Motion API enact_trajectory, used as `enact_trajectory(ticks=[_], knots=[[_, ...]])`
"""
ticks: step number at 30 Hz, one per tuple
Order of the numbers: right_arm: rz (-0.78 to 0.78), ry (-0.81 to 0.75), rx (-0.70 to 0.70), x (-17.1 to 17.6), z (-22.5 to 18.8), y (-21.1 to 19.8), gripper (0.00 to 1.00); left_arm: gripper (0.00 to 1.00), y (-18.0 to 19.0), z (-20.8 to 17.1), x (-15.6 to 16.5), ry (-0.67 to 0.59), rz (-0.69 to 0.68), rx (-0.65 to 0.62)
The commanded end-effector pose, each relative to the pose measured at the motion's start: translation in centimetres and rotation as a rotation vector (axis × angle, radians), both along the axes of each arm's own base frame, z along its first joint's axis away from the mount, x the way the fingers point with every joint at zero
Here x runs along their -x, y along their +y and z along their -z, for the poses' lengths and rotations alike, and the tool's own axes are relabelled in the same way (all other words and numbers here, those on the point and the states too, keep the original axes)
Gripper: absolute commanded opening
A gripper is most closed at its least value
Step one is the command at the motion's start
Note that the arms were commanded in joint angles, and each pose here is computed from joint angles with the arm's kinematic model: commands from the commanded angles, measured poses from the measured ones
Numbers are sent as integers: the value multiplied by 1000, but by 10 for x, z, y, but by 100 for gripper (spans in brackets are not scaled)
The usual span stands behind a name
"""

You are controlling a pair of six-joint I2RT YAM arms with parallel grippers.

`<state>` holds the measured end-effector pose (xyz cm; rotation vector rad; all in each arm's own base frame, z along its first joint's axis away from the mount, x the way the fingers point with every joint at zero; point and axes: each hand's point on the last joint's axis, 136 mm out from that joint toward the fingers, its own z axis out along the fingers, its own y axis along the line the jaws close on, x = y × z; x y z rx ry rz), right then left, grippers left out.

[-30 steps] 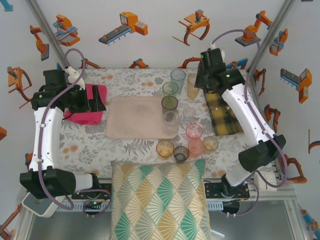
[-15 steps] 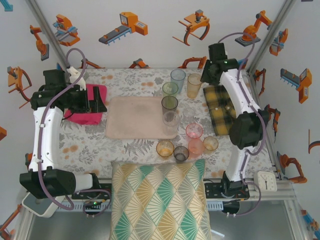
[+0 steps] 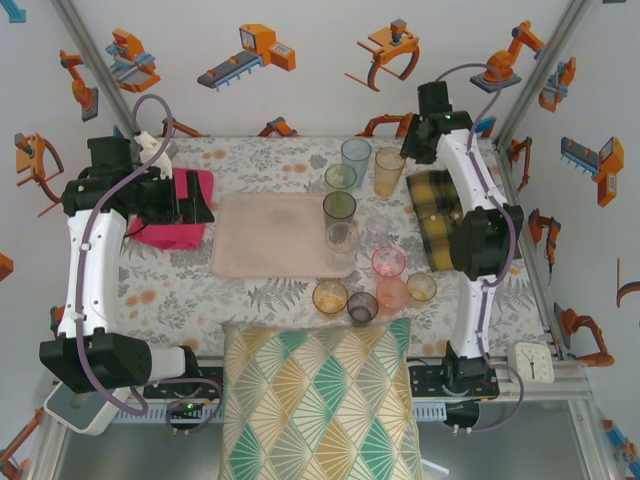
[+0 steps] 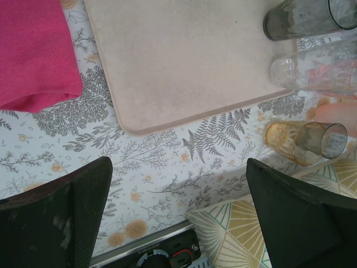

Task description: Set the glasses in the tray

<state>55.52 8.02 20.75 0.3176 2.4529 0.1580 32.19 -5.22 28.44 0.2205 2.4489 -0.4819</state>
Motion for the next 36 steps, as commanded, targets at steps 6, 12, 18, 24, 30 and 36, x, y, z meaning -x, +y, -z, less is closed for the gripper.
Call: enact_trajectory(ticks=[6,12,18,24,30,36], knots=[[-37,-2,-24,-15,9,7,38,97,-1,-6,2,-10,15,-7],[-24,44,9,-13,26,1,37,97,-1,-3,2,-8,13,-7],[-26,78,22,-11,40,0,31,97,-1,-3,3,-11,12,-6],[-17,91,46,-9,46,-4,28,97,-1,-3,5,-14,12,-8],[-18,102,55,-7,50,-6,24,97,-1,-2,7,-19,10,-7],[-19,114,62,-6,54,-6,22,97,-1,-1,9,-20,9,-3]])
